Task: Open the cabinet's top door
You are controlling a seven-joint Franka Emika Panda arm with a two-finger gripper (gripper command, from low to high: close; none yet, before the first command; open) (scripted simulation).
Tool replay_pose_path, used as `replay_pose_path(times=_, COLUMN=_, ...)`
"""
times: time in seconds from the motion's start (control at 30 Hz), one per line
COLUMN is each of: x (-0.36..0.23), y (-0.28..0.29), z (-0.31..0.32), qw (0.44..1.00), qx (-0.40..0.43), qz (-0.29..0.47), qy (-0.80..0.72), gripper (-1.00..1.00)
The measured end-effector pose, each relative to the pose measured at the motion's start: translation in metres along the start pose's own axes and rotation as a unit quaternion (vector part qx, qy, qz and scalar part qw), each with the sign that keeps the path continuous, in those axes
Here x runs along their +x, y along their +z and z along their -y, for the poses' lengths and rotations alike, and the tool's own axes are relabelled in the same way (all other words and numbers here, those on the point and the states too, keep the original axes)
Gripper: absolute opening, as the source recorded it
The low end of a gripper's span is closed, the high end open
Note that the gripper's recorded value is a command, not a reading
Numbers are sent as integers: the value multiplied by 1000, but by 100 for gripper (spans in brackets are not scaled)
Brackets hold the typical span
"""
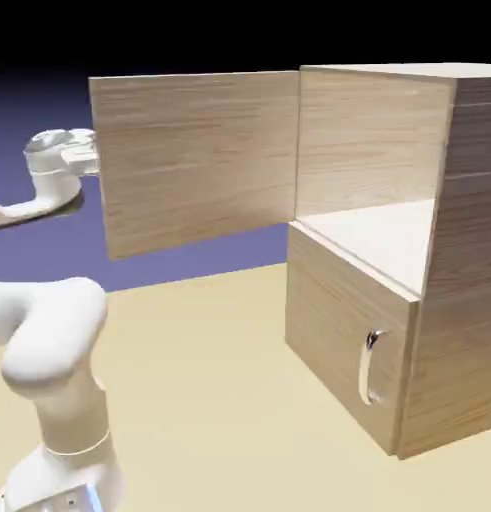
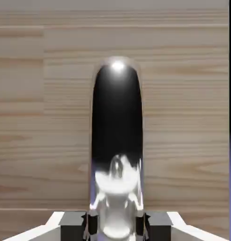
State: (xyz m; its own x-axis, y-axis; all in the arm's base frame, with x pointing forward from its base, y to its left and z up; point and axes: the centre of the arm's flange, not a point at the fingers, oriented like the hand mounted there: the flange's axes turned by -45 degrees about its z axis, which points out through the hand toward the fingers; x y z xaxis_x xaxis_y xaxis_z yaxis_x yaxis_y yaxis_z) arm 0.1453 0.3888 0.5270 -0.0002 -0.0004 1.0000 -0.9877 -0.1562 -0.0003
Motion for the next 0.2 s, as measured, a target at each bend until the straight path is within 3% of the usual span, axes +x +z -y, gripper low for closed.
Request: replay_pose_path(times=0.2, x=0, y=-41, z=18, qw=999, qx=-53, qz=0, qy=0, gripper=-100)
